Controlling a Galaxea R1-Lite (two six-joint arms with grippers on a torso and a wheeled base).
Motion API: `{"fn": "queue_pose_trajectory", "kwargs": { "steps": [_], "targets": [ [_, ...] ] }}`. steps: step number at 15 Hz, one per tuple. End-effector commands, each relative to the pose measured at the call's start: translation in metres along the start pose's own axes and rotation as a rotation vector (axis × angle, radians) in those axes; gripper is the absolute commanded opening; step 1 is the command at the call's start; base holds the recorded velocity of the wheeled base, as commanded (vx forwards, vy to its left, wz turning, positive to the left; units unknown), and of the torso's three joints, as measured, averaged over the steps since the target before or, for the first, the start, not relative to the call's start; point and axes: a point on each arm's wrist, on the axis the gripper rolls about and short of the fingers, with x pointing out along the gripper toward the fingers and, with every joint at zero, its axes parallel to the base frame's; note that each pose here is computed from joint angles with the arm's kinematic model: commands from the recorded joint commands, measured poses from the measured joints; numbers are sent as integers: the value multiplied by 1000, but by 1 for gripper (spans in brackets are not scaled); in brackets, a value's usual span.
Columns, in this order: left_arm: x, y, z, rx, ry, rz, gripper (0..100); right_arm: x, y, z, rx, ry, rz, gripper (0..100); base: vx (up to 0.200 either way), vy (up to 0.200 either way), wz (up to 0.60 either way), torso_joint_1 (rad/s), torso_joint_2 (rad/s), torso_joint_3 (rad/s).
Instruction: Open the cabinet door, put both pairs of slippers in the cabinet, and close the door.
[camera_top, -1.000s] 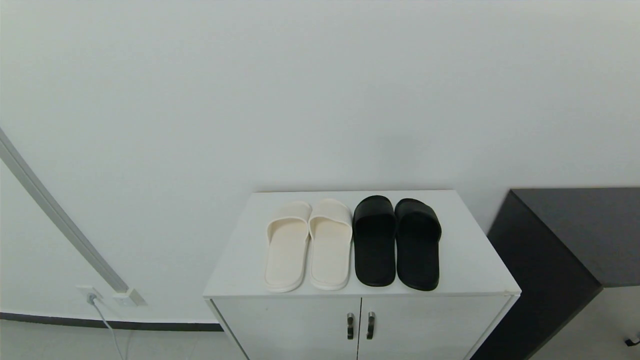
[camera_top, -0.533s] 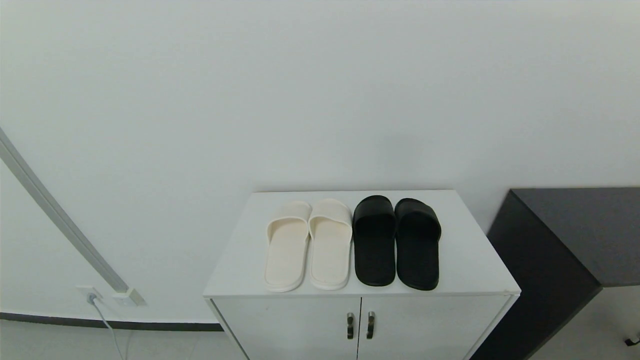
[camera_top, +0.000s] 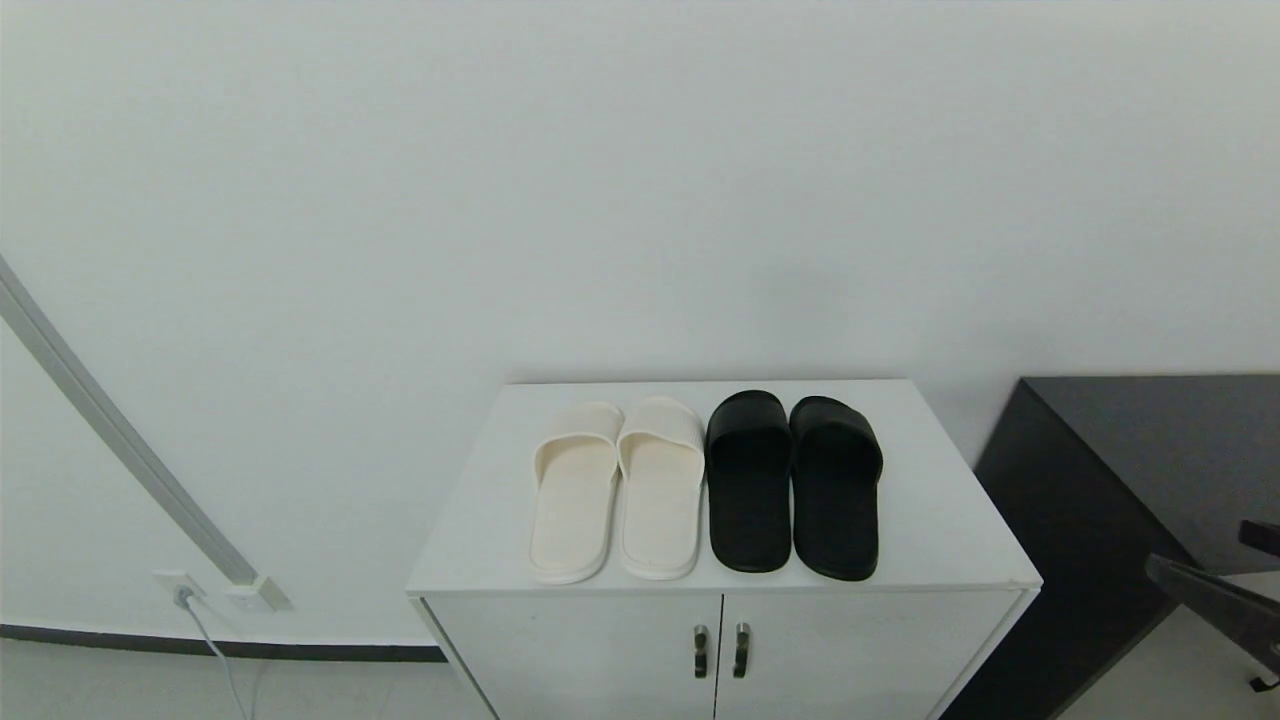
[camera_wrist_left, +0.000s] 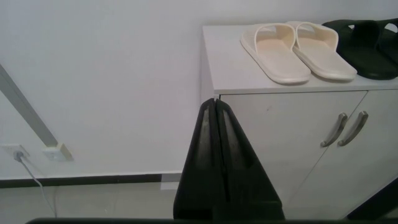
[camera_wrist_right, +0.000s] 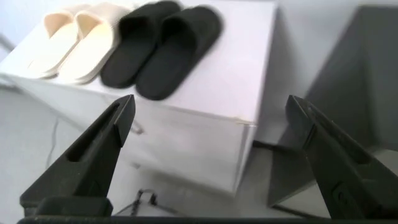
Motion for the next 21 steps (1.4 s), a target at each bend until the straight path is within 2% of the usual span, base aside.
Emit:
{"fn": "queue_pose_trajectory", "kwargs": {
  "steps": [1, 4, 6, 11, 16, 21],
  "targets": [
    [0, 0, 0, 0, 1, 0, 0, 33, 26, 7, -15, 90, 63, 100, 0, 0, 0, 0, 0, 0],
    [0, 0, 0, 0, 0, -1, 0, 68, 56, 4, -9, 108, 70, 100, 0, 0, 0, 0, 0, 0],
    [0, 0, 0, 0, 0, -1, 0, 87, 64, -2, -14, 118, 53, 100, 0, 0, 0, 0, 0, 0],
    [0, 0, 0, 1, 1, -1, 0, 150, 107, -1, 9, 71, -47, 100, 0, 0, 0, 0, 0, 0],
    [0, 0, 0, 1, 0, -3, 0, 195, 132, 0, 3, 30, -213, 100, 0, 0, 0, 0, 0, 0],
    [0, 0, 0, 1, 0, -3, 0, 221, 145, -8, 37, 24, -265, 100, 0, 0, 0, 0, 0, 0]
  ]
}}
